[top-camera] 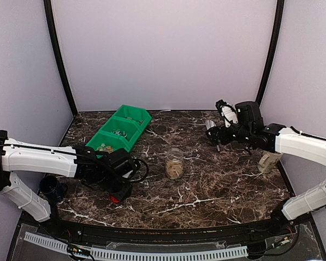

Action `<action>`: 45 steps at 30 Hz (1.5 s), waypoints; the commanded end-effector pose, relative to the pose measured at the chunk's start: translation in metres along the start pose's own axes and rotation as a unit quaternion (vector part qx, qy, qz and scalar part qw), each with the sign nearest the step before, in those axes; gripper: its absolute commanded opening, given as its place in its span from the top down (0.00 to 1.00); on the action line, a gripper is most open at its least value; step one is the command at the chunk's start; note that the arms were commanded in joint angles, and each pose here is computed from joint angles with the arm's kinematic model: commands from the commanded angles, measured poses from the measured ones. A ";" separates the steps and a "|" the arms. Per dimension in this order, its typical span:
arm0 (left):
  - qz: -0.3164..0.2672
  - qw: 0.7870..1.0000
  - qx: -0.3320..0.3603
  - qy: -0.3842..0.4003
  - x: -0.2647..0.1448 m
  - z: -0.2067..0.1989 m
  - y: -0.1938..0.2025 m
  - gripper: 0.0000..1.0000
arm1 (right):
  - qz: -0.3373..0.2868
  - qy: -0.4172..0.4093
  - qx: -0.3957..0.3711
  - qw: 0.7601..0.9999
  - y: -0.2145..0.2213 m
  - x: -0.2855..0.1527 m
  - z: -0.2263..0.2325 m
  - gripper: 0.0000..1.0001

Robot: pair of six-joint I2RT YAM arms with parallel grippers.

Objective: Pack the candies
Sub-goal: Pick up the bottle lid at the corner of the board.

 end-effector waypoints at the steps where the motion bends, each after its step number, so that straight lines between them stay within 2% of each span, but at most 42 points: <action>1: 0.044 0.998 -0.020 -0.039 0.010 0.008 0.023 0.63 | -0.029 -0.001 0.000 1.000 -0.011 -0.005 0.002 0.02; 14: 0.080 0.995 -0.014 -0.053 0.034 0.005 0.034 0.76 | -0.026 -0.008 0.000 1.000 -0.010 -0.005 0.004 0.02; 18: 0.084 0.995 -0.011 -0.054 0.039 0.004 0.034 0.84 | -0.022 -0.012 0.001 1.000 -0.009 -0.003 0.005 0.02; 21: 0.091 0.994 -0.008 -0.055 0.045 0.003 0.036 0.85 | -0.022 -0.014 0.002 1.000 -0.009 -0.004 0.005 0.02; 31: 0.082 0.995 -0.007 -0.050 0.046 0.000 0.030 1.00 | -0.023 -0.020 0.001 1.000 -0.010 -0.005 0.006 0.02; 39: 0.026 0.998 0.022 0.049 0.026 -0.024 0.003 1.00 | -0.056 -0.062 -0.029 0.996 -0.012 -0.014 0.017 0.02; 45: -0.022 0.984 0.077 0.158 -0.002 -0.051 -0.020 1.00 | -0.110 -0.130 -0.073 0.983 -0.017 -0.034 0.036 0.02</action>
Point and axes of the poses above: each gripper's point midway between its finger pads, its own x axis out along the fingers, its own z axis along the line the jaws close on, y = z × x, the point moved 6 cm from there along -x, back along the fingers, and after that the axes turned 1 degree about x, right-handed, at the moved point
